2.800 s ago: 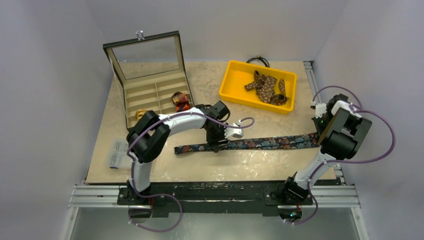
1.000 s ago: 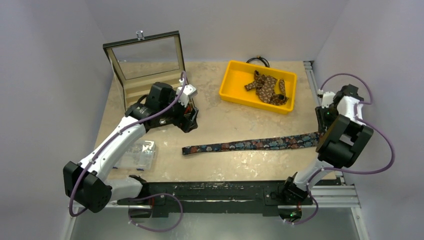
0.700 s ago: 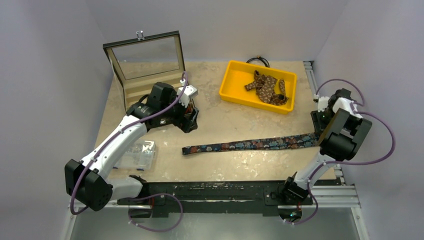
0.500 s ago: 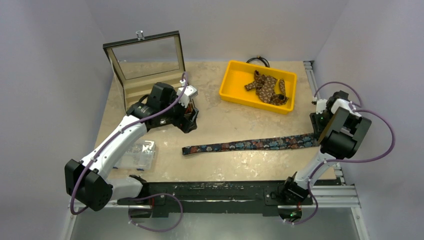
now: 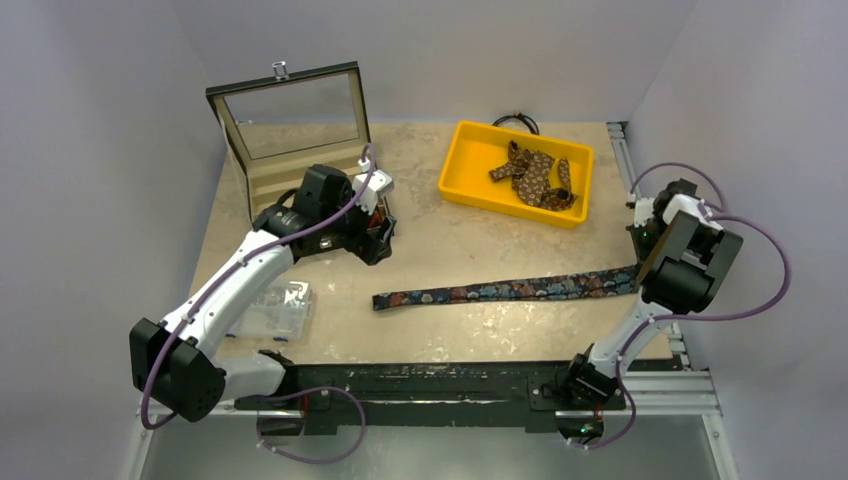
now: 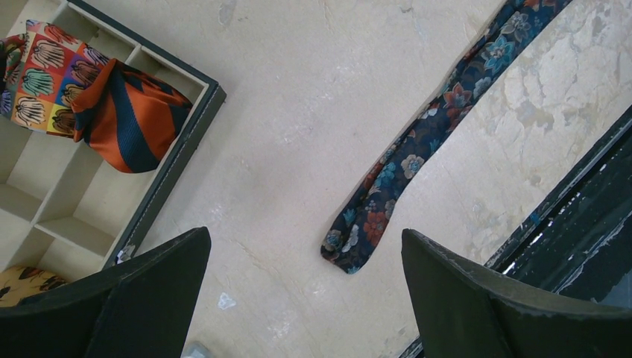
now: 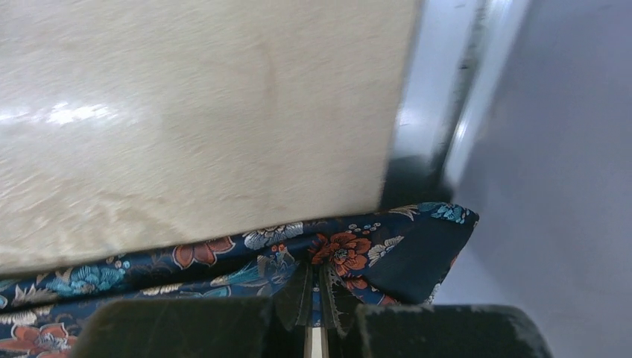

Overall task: Roll the ties
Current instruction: Roll the tie at the center of the board.

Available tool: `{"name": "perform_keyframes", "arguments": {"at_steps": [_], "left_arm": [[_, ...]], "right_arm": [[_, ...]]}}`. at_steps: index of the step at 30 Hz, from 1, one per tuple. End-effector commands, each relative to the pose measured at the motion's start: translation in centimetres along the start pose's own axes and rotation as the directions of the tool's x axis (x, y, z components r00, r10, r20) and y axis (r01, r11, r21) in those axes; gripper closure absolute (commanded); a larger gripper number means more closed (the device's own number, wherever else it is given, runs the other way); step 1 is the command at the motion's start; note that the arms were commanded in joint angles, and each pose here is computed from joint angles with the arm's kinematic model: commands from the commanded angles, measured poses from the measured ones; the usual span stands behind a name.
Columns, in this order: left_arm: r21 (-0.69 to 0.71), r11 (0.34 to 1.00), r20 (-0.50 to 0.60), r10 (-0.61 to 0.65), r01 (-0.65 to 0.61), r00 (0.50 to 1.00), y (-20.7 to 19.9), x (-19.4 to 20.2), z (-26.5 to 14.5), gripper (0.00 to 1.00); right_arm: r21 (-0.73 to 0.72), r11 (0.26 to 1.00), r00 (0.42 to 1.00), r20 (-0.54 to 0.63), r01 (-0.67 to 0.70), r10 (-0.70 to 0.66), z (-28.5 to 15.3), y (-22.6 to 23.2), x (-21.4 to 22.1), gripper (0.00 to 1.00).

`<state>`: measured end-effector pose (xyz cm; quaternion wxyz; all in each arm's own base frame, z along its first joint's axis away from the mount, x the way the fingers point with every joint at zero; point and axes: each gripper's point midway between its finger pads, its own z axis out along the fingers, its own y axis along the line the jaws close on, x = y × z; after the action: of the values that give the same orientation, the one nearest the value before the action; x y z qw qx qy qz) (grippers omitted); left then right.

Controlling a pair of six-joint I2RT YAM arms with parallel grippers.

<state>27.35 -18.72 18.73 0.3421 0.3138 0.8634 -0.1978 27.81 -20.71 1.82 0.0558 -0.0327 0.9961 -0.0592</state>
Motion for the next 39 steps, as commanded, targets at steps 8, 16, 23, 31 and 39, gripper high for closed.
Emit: {"name": "perform_keyframes", "arguments": {"at_steps": [8, 16, 23, 31, 39], "left_arm": [[-0.020, 0.998, -0.045, 0.054, -0.055, 0.998, 1.4, -0.3, 1.5, 0.01], [0.038, 0.996, -0.032, 0.084, -0.083, 0.996, 0.4, 0.4, 1.5, 0.01], [0.124, 0.986, -0.032, 0.113, -0.108, 0.993, -0.9, 1.3, 2.2, 0.04], [0.242, 0.822, -0.080, 0.547, -0.516, 0.834, -6.6, 4.0, 6.9, 0.29], [0.356, 0.727, -0.172, 0.669, -0.587, 0.723, -10.1, 6.3, 11.8, 0.21]], "right_arm": [[0.276, 0.961, 1.000, -0.006, 0.010, -0.008, 0.2, -9.0, -2.5, 1.00], [0.117, 0.993, 0.987, 0.154, 0.032, -0.050, -7.9, -4.5, -5.0, 0.54], [-0.015, 0.992, 0.971, 0.208, 0.125, -0.119, -10.7, 1.7, -4.5, 0.53], [-0.153, 0.986, 0.989, 0.140, 0.070, -0.048, -7.8, 5.1, -2.3, 0.79], [-0.114, 0.991, 0.994, 0.094, 0.070, -0.059, -6.4, 4.7, -0.8, 0.86]]}}
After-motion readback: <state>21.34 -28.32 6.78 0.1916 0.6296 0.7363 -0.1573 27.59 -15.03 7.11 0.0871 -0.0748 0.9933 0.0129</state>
